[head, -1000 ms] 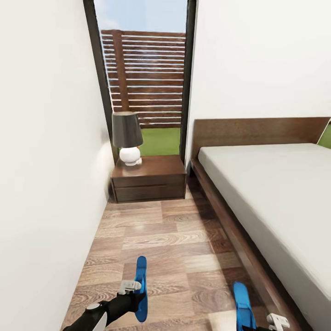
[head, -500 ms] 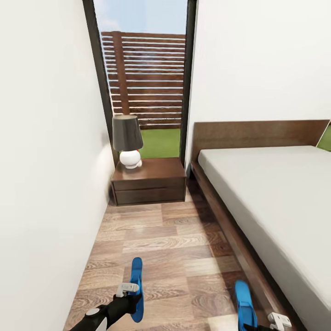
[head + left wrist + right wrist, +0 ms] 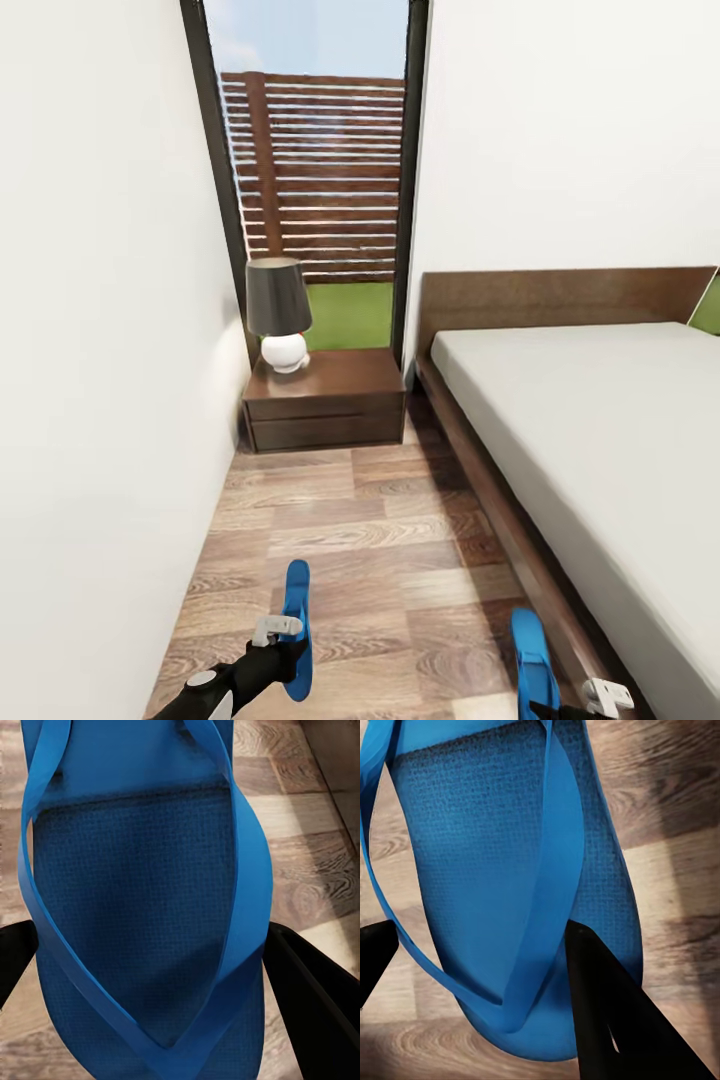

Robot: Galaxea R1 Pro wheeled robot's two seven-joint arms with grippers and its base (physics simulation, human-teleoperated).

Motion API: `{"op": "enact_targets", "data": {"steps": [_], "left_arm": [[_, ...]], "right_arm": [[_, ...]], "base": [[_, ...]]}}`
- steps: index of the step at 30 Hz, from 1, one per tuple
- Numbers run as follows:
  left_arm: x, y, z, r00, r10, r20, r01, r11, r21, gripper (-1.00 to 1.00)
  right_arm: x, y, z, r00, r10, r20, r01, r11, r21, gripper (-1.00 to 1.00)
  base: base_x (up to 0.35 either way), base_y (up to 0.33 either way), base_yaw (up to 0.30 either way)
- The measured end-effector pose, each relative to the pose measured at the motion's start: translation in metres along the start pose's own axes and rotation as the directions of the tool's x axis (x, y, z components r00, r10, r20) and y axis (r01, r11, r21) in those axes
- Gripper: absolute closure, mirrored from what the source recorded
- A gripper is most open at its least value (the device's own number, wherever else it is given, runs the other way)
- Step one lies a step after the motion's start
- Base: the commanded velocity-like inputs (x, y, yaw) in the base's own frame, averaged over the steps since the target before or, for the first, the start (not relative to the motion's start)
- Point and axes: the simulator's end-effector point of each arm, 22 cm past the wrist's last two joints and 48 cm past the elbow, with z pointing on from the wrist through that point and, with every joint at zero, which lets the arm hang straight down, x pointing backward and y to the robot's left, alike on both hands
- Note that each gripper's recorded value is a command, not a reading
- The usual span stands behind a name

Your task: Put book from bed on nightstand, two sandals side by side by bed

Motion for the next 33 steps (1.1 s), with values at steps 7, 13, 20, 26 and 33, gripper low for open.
{"op": "enact_targets", "data": {"steps": [7,13,20,26,33], "left_arm": [[-0.012,-0.006,-0.008,1.000,0.000,0.000,0.000,1.000,0.001,1.00],[-0.013,-0.011,-0.016,1.000,-0.006,-0.019,0.006,1.000,-0.001,1.00],[0.049,-0.012,-0.036,0.992,-0.042,-0.123,0.040,0.999,-0.019,1.00],[0.057,-0.015,-0.049,0.988,-0.057,-0.143,0.054,0.998,-0.028,1.00],[0.047,-0.015,-0.059,0.988,-0.055,-0.143,0.050,0.998,-0.035,1.00]], "right_arm": [[-0.010,0.007,-0.011,1.000,0.000,0.002,0.000,1.000,-0.002,1.00],[0.016,0.029,-0.012,0.998,0.035,-0.060,-0.037,0.999,-0.025,1.00],[0.059,0.057,-0.012,0.984,0.100,-0.145,-0.102,0.995,-0.012,1.00],[0.058,0.062,-0.022,0.982,0.110,-0.152,-0.112,0.994,-0.003,1.00],[0.051,0.067,-0.032,0.982,0.112,-0.154,-0.114,0.994,-0.003,1.00]], "base": [[0.000,0.000,0.168],[0.000,0.000,0.015],[0.000,0.000,0.001],[0.000,0.000,0.000],[0.000,0.000,0.000]]}}
